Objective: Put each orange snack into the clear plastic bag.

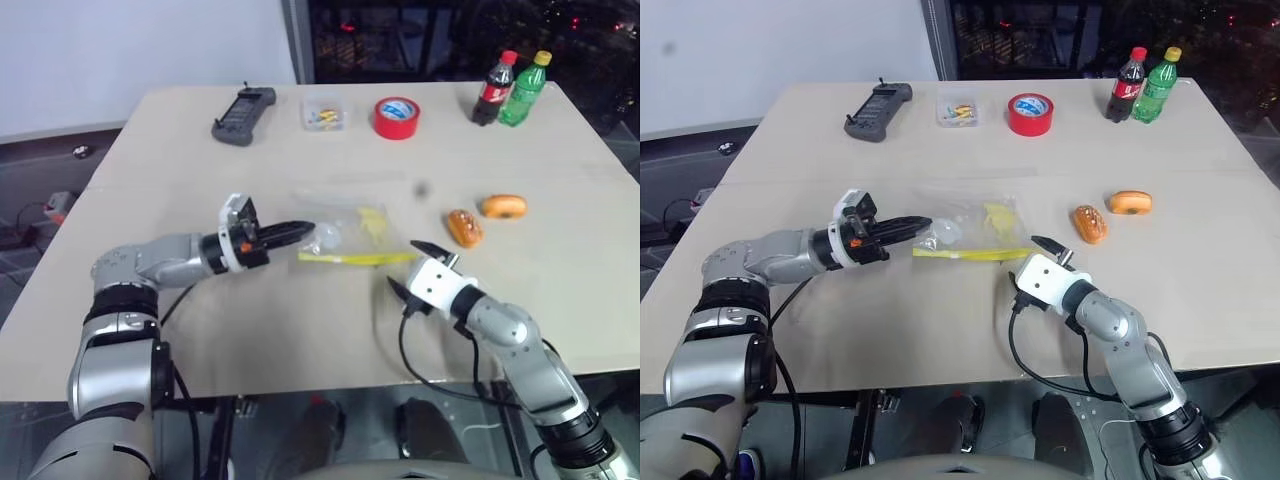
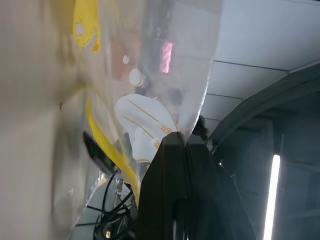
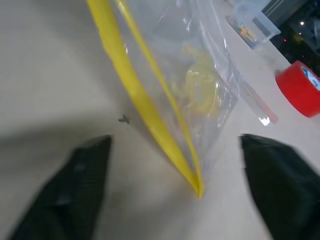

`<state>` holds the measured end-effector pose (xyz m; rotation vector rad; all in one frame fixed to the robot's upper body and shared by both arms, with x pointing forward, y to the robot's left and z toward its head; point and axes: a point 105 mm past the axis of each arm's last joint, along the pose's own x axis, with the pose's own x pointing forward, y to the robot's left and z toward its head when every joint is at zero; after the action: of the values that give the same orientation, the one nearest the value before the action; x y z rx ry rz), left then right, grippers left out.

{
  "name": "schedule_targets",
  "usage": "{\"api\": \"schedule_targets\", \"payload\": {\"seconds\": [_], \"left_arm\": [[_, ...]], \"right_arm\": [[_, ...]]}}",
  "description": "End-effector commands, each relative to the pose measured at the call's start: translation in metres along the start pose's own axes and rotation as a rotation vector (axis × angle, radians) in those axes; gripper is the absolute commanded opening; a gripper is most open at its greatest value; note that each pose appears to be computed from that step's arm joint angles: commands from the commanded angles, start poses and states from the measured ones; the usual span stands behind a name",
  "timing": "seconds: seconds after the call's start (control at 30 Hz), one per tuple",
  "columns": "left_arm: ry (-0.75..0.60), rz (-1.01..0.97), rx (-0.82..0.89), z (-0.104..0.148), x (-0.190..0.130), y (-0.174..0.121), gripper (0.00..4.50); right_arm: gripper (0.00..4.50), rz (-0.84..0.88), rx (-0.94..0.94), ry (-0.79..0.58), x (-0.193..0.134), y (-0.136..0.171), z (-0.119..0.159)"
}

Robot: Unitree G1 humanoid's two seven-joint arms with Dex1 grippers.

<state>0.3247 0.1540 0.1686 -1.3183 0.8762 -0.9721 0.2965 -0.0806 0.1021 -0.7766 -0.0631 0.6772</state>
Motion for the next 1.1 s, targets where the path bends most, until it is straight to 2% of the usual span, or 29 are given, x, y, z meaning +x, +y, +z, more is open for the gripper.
{"api": "schedule_targets", "payload": {"seconds": [0.03,0.27,0.37,0.43,0.47,0.5,0.63,0.83,0.97,1.1], "left_arm": [[-0.008,-0.052,0.024,0.004,0.002,-0.014,0.0],[-0.01,-0.057,0.033,0.004,0.004,-0.016,0.0],[-0.019,-0.057,0.039,0.006,0.003,-0.018,0.0],[-0.022,-0.054,0.041,0.006,0.003,-0.018,0.0],[-0.024,-0.054,0.042,0.006,0.002,-0.017,0.0],[-0.028,-0.053,0.043,0.006,0.002,-0.017,0.0],[-0.04,-0.054,0.048,0.007,0.001,-0.017,0.0],[-0.111,0.01,0.145,0.006,0.002,-0.014,0.0],[-0.234,0.241,0.359,0.005,-0.006,-0.012,0.0],[-0.291,0.384,0.666,0.004,-0.005,-0.03,1.73]], "right_arm": [[4.45,-0.032,-0.064,-0.047,0.011,-0.001,0.013],[4.45,-0.148,-0.084,-0.046,0.04,-0.006,0.011],[3.77,-0.206,-0.071,-0.056,0.046,-0.016,0.01],[2.87,-0.217,-0.071,-0.062,0.048,-0.019,0.01],[2.27,-0.221,-0.073,-0.067,0.048,-0.02,0.01],[1.95,-0.224,-0.071,-0.072,0.048,-0.021,0.011],[0.16,-0.232,-0.066,-0.096,0.048,-0.025,0.014],[0.07,-0.258,-0.069,-0.119,0.049,-0.041,0.018],[0.07,-0.272,-0.113,-0.084,0.054,-0.073,0.014],[0.0,-0.233,-0.163,-0.01,0.061,-0.107,0.008]]}}
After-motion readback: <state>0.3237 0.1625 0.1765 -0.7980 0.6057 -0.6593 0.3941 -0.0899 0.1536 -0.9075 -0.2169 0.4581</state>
